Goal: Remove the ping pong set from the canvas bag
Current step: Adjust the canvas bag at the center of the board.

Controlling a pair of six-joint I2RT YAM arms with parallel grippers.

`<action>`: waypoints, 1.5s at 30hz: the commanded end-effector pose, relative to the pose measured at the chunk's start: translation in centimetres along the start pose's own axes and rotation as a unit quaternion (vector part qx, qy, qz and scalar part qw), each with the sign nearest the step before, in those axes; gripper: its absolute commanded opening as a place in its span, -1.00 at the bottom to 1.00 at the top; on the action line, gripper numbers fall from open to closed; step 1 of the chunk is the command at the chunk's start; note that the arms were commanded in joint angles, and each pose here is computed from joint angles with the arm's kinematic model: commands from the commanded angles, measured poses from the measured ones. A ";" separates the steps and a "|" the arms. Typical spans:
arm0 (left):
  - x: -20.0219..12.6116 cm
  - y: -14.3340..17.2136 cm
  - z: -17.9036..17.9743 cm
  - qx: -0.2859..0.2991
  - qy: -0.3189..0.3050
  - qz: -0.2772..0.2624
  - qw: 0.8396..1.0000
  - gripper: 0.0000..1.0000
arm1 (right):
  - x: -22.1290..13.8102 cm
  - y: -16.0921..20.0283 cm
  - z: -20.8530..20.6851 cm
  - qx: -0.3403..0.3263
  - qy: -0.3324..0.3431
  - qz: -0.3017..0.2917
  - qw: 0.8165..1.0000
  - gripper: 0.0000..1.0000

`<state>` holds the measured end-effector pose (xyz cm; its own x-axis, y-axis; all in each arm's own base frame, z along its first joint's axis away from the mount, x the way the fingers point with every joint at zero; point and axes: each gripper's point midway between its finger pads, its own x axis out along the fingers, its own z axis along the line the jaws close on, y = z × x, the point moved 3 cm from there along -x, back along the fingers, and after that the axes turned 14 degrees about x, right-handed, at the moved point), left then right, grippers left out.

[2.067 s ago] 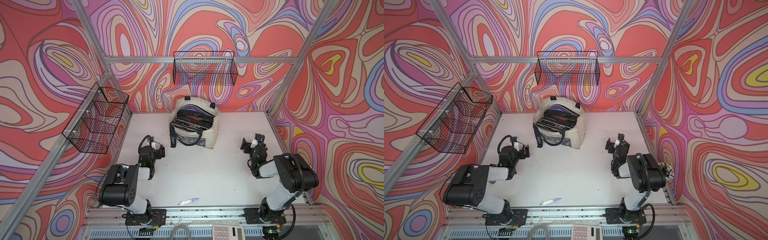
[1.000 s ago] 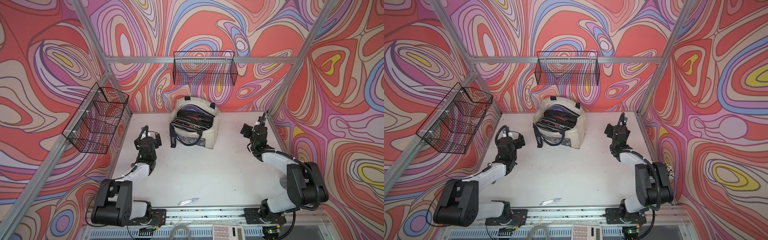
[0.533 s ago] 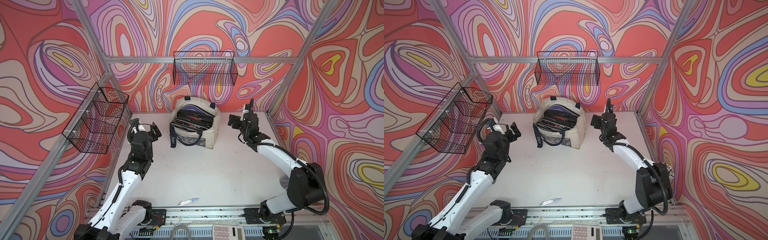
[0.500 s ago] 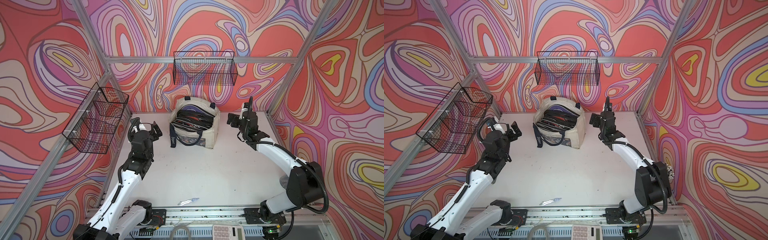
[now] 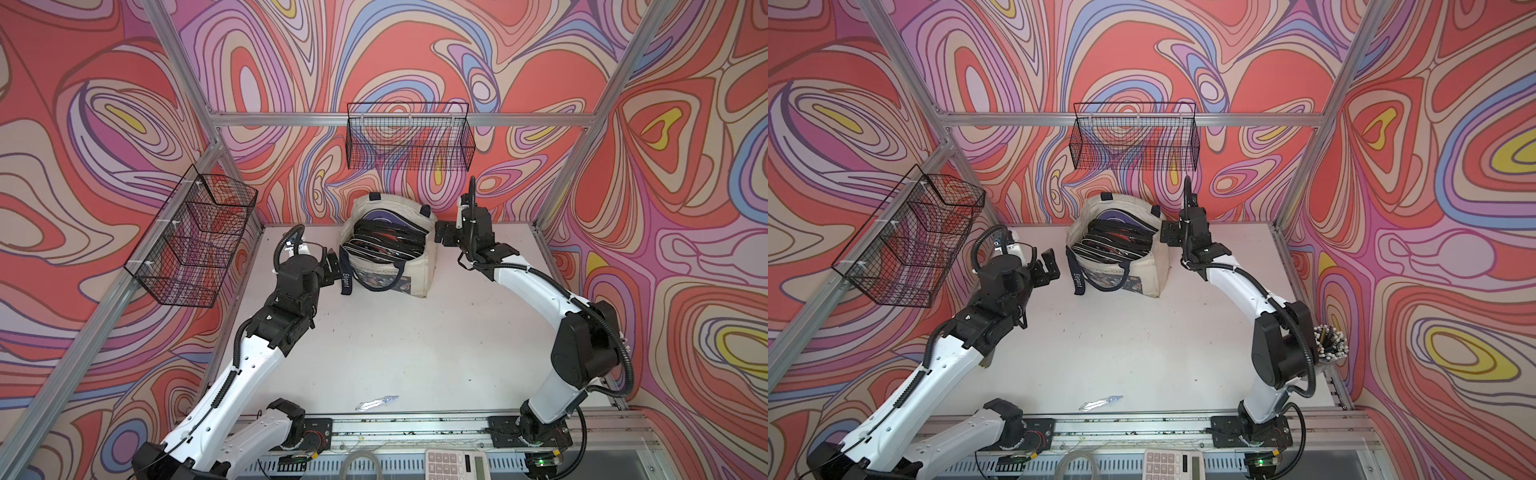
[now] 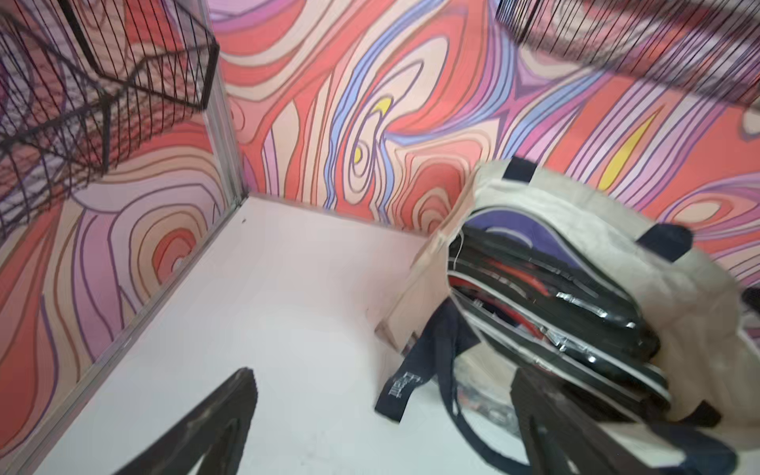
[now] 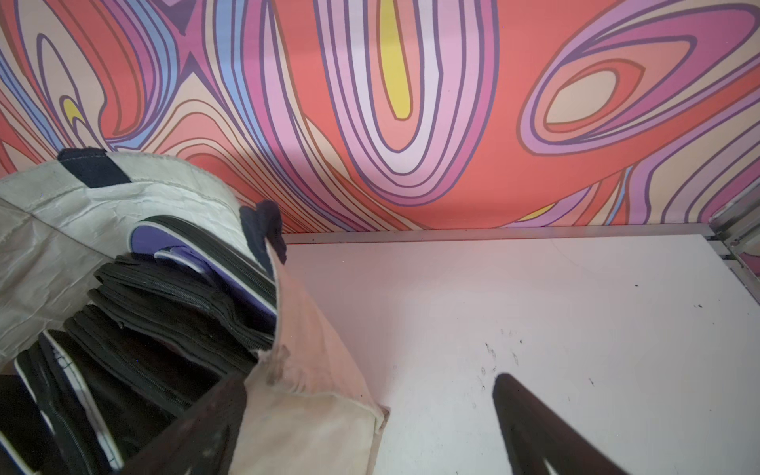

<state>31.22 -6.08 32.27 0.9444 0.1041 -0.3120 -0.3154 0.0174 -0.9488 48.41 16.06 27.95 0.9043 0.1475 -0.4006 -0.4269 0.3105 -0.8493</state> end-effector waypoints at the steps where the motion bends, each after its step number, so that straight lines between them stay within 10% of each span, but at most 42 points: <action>1: 0.4 -1.1 0.1 -0.003 -0.020 0.027 0.999 1.00 | 0.7 -0.6 0.9 -0.016 -0.004 0.007 1.000 0.96; 14: 3.6 3.5 -3.2 -0.085 0.005 0.169 0.982 1.00 | 7.3 -0.2 2.5 -0.010 0.003 0.050 0.999 0.93; 23: 5.0 3.7 -4.4 -0.145 0.017 0.155 0.977 1.00 | 8.1 0.1 2.3 -0.012 0.016 0.054 0.998 0.82; 32: 7.5 4.6 -6.0 -0.170 0.017 0.174 0.970 1.00 | 8.4 0.6 1.9 -0.014 0.028 0.064 0.997 0.30; 35: 8.3 5.4 -6.5 -0.169 0.017 0.185 0.968 0.63 | 7.9 0.6 1.7 -0.016 0.031 0.067 0.997 -0.38; 37: 8.7 5.8 -6.6 -0.168 0.015 0.187 0.968 -0.36 | 7.4 0.8 1.5 -0.014 0.034 0.066 0.997 -0.95; 39: 9.1 6.2 -6.5 -0.165 0.005 0.189 0.968 -1.00 | 6.6 0.9 1.3 -0.012 0.032 0.067 0.997 -1.00; 45: 9.4 6.0 -5.5 -0.162 -0.017 0.180 0.970 -1.00 | 3.6 1.9 1.4 -0.005 0.015 0.079 0.997 -1.00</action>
<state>38.55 -11.93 23.21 0.7791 0.0056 -0.6268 -0.5914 -0.3248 -0.7380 52.69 19.65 25.23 0.8380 0.1909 -0.5113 -0.5456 0.2750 -0.7916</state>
